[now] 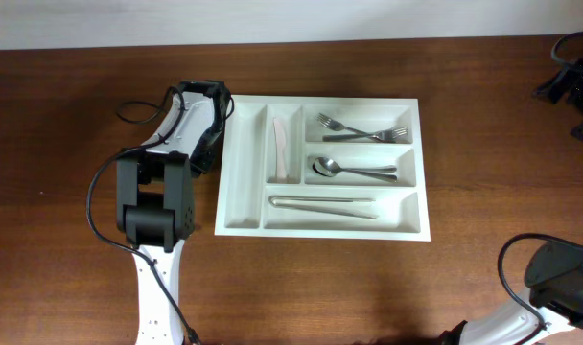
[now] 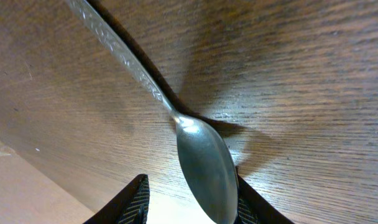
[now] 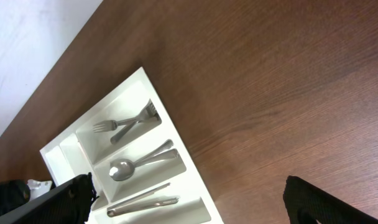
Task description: Pack container
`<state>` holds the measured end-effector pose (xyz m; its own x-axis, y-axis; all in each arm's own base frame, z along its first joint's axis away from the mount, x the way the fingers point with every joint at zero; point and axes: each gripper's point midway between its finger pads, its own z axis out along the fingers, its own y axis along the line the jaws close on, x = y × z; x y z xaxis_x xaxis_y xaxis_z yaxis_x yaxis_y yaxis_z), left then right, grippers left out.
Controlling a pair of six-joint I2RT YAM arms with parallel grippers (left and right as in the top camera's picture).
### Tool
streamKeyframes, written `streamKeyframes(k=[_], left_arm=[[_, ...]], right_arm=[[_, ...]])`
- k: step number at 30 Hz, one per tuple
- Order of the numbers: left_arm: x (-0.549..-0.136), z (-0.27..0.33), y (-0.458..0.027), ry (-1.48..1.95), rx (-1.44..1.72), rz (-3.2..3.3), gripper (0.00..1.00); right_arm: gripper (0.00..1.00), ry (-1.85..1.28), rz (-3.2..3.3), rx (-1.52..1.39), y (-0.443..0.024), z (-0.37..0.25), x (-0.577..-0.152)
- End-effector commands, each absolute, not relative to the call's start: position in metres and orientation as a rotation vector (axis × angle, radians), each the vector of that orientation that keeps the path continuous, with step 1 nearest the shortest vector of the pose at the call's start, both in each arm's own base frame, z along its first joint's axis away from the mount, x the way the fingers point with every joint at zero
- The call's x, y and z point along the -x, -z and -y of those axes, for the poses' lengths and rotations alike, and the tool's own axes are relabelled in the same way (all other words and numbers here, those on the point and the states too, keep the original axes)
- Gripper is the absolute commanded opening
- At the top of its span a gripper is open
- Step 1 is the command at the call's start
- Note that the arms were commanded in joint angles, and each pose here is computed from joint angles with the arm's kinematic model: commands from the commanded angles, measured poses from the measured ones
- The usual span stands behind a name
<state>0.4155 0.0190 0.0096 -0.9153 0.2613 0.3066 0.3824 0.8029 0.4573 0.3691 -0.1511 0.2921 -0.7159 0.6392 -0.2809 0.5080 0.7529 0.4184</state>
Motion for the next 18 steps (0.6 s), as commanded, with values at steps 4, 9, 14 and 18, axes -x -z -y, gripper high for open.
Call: streamKeyframes(k=[4, 9, 14, 18], left_arm=[[-0.423, -0.014, 0.001, 0.712, 0.564, 2.786, 0.42], [-0.426, -0.010, 0.003, 0.688, 0.589, 2.800, 0.28], [-0.427, 0.003, 0.009, 0.579, 0.668, 2.814, 0.27], [-0.428, 0.003, 0.009, 0.578, 0.668, 2.817, 0.26]], right_arm=[[0.99, -0.462, -2.543, -0.877, -0.290, 0.150, -0.370], [0.99, -0.462, -2.543, -0.877, -0.290, 0.149, -0.370], [0.99, -0.462, -2.543, -0.877, -0.290, 0.149, -0.370], [0.99, -0.462, -2.543, -0.877, -0.290, 0.149, -0.370]])
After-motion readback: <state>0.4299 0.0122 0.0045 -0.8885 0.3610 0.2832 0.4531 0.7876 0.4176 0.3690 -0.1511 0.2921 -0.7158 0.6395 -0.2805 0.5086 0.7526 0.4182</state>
